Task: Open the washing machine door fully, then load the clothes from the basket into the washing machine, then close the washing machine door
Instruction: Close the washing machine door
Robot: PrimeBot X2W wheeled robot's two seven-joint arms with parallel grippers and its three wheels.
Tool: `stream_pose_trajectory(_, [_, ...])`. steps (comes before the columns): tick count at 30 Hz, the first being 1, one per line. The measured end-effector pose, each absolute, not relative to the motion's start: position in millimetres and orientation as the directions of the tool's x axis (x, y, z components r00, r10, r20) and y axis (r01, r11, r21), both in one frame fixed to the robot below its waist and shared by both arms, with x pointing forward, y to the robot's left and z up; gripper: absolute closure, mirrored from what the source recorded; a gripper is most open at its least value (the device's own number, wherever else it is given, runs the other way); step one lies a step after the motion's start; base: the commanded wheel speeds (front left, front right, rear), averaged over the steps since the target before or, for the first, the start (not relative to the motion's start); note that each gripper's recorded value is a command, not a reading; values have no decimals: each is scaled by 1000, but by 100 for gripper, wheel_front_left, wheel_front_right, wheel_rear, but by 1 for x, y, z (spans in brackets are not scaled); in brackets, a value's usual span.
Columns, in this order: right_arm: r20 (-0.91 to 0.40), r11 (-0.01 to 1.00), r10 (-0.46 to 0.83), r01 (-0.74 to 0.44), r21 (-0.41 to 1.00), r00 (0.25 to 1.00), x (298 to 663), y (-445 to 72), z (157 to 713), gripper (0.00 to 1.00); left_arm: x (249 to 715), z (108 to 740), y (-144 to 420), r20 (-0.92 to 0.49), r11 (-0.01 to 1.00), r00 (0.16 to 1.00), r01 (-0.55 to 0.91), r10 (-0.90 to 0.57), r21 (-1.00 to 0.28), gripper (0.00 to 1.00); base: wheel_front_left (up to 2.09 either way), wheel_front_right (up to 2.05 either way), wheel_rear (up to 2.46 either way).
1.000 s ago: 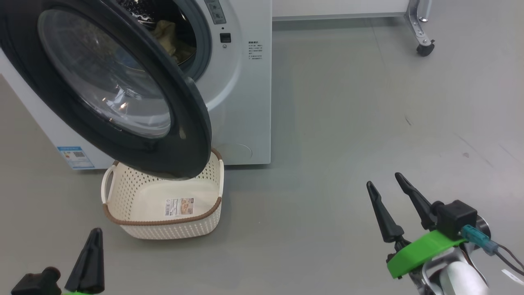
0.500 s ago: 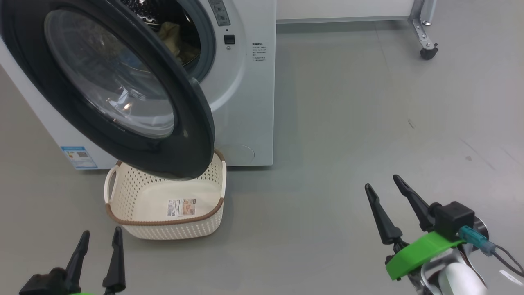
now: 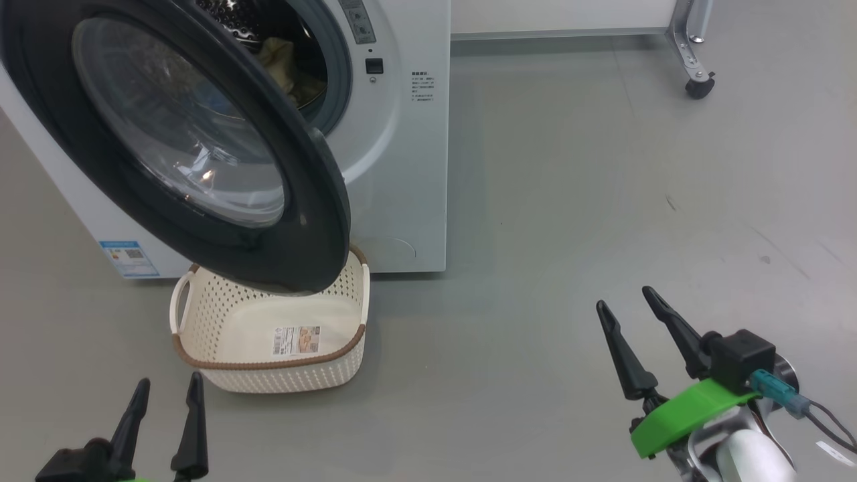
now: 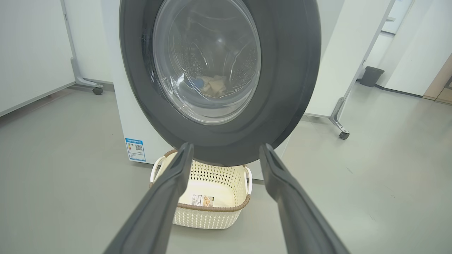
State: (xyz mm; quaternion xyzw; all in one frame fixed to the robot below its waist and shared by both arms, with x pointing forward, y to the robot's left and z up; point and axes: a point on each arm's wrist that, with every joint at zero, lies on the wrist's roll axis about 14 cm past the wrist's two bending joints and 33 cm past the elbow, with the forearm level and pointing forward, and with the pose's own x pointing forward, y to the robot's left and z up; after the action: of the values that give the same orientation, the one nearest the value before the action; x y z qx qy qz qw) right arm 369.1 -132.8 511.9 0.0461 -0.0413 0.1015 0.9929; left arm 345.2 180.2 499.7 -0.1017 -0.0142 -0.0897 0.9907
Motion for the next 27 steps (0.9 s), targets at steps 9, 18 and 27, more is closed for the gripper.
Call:
stream_pose_trajectory(9, [93,975,200,-208,83,975,369,-132,512,0,344,498,179,43,962,984,180,-175,-204,0,0,0,0])
stream_pose_trajectory(18, [90,974,201,-208,83,975,369,-132,511,0,344,498,178,41,962,983,182,-178,-202,0,0,0,0])
stream_pose_trajectory(27, [80,973,206,-212,85,975,368,-130,508,100,344,495,174,33,961,982,191,-189,-202,0,0,0,0])
